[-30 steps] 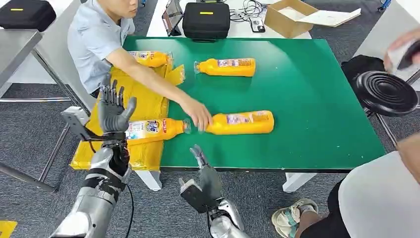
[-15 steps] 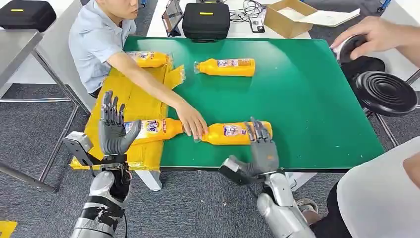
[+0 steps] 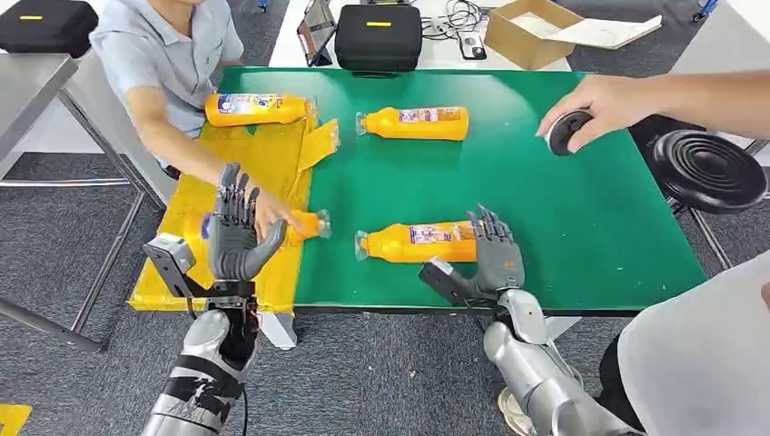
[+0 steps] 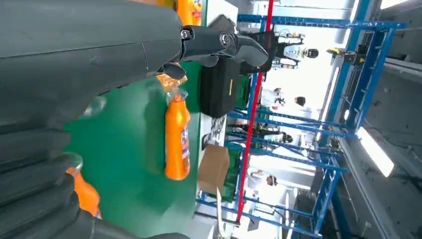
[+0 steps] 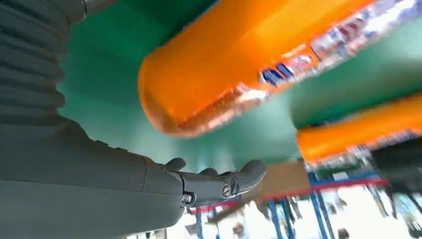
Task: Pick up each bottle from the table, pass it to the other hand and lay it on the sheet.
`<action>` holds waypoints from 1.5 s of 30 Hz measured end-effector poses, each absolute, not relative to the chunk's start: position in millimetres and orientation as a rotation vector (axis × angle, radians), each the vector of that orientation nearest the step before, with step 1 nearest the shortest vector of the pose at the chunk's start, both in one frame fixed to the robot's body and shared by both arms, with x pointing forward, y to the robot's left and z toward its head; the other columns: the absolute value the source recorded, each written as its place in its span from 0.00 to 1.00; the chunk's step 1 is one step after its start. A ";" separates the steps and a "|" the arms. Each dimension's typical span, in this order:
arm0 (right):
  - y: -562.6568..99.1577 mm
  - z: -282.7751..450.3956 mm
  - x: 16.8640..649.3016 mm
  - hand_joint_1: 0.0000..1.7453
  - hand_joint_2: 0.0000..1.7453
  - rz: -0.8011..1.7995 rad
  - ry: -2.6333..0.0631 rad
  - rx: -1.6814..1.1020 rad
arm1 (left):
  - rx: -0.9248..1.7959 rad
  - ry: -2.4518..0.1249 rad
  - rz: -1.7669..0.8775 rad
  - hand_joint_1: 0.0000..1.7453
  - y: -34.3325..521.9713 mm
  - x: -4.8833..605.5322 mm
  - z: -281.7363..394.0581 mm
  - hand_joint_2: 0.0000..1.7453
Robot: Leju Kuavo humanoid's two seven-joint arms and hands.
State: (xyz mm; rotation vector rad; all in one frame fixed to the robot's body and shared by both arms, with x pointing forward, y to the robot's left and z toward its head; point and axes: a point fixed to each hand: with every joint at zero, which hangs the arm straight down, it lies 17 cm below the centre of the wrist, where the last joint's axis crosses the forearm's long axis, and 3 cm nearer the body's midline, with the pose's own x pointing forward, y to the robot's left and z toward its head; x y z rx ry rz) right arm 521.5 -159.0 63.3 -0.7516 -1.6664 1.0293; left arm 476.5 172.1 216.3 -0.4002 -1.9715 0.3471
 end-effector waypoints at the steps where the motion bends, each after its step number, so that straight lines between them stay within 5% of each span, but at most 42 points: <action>1: -160.2 60.7 522.6 0.00 1.00 1.031 -1.652 -0.745 | -0.408 -1.970 0.339 0.00 168.6 477.1 217.1 1.00; 22: -184.6 29.4 541.2 0.00 1.00 1.169 -1.396 -0.753 | -0.564 -1.923 0.261 0.00 109.0 492.5 231.9 1.00; 23: -184.9 28.9 541.2 0.12 1.00 1.171 -1.394 -0.751 | -0.565 -1.923 0.260 0.00 108.6 492.7 232.3 1.00; 24: -185.0 27.9 541.0 0.98 1.00 1.171 -1.389 -0.746 | -0.566 -1.922 0.259 0.00 108.0 493.1 231.9 1.00; 45: -188.1 18.1 535.7 1.00 1.00 1.143 -1.394 -0.621 | -0.590 -1.905 0.266 0.00 102.7 494.8 227.8 1.00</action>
